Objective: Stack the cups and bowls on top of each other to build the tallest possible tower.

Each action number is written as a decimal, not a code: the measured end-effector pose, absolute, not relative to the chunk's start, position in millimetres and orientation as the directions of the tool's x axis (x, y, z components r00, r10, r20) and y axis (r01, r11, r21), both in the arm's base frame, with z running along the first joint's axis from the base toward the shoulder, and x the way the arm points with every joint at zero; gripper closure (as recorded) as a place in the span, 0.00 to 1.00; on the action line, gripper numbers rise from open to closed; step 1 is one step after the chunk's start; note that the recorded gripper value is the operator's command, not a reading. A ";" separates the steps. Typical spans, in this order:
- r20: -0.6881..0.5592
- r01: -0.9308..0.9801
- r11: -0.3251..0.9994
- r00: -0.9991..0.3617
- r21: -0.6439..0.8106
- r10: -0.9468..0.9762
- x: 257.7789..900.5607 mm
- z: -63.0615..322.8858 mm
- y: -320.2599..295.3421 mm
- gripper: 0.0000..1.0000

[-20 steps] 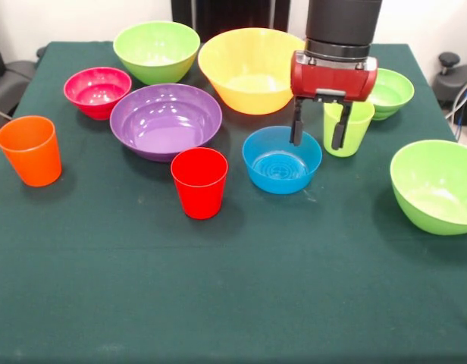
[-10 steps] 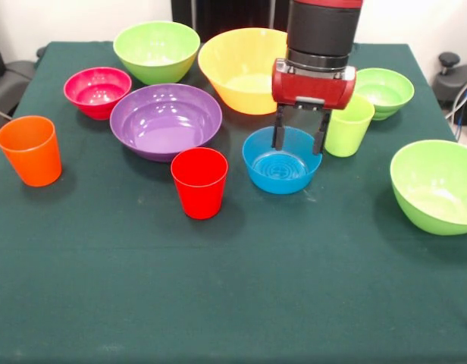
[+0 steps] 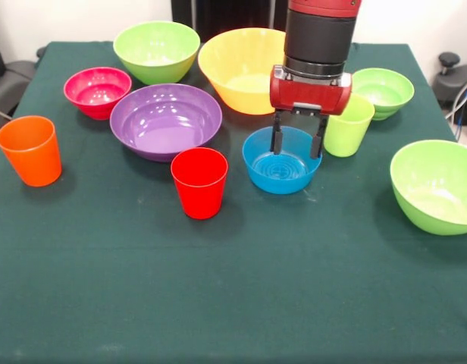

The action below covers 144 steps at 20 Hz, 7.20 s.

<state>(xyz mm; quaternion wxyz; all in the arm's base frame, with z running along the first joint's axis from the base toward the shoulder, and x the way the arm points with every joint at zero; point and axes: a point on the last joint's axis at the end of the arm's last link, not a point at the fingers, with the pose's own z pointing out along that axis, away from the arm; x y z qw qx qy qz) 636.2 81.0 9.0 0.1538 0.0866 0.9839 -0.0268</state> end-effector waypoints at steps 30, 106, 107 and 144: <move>-0.297 0.154 0.988 -0.944 -0.015 0.142 627.2 7.5 101.4 0.00; -0.321 0.163 0.987 -0.934 0.007 0.156 615.3 -44.5 109.0 0.00; -0.321 0.163 0.987 -0.934 0.007 0.156 615.3 -44.5 109.2 0.00; -0.325 0.151 0.988 -0.935 0.009 0.146 616.4 -43.9 116.4 0.00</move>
